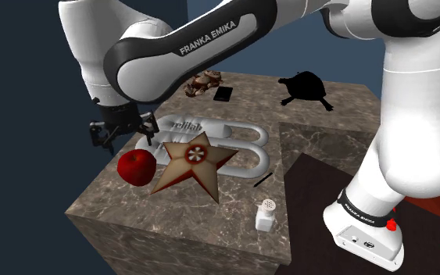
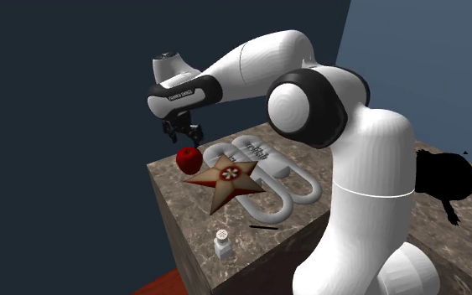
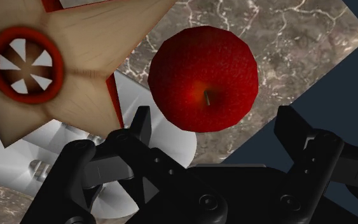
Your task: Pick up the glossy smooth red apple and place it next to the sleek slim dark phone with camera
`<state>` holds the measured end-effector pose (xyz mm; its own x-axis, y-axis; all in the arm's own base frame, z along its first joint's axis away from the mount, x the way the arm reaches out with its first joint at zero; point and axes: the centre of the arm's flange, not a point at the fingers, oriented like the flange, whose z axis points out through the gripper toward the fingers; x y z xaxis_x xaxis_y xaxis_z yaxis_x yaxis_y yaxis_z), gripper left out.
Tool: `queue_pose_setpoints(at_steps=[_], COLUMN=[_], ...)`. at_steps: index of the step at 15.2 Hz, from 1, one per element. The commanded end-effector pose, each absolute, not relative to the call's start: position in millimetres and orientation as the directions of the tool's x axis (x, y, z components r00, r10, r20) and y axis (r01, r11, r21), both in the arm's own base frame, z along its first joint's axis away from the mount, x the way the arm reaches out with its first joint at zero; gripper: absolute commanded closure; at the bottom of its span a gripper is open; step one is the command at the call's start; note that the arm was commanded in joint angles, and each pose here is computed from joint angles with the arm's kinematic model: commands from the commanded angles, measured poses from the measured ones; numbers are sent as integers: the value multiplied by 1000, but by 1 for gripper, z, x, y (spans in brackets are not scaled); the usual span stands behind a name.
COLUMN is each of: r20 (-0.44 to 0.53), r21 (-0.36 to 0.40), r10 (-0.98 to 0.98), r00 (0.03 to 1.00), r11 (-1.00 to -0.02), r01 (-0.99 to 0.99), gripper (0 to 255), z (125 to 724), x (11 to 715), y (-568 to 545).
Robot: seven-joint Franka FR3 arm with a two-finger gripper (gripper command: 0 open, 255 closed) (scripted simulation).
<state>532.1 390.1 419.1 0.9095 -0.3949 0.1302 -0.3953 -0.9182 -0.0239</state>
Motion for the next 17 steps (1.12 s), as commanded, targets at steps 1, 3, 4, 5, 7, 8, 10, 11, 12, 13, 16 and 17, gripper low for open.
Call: queue_pose_setpoints(at_steps=[1,3,4,5,7,8,10,11,12,13,16,17], r20=[131,131,131,131,131,131,131,131,131,131,131,131], r21=[-24,-24,-24,-24,-24,-24,-24,-24,-24,-24,-24,-24], r10=[-396,-396,-396,-396,-396,-396,-396,-396,-396,-396,-396,-396], r00=[909,909,909,909,909,909,909,909,909,909,909,909], r11=[-918,-918,-918,-918,-918,-918,-918,-918,-918,-918,-918,-918], r01=[-396,-396,-396,-396,-396,-396,-396,-396,-396,-396,-396,-396], gripper=[0,0,0,0,0,0,0,0,0,255,255,255], z=[407,397,394,394,394,394,394,394,394,394,394,394], x=[535,536,536,536,536,536,536,536,536,536,536,536], y=[390,390,390,390,390,390,390,390,390,390,390,390])
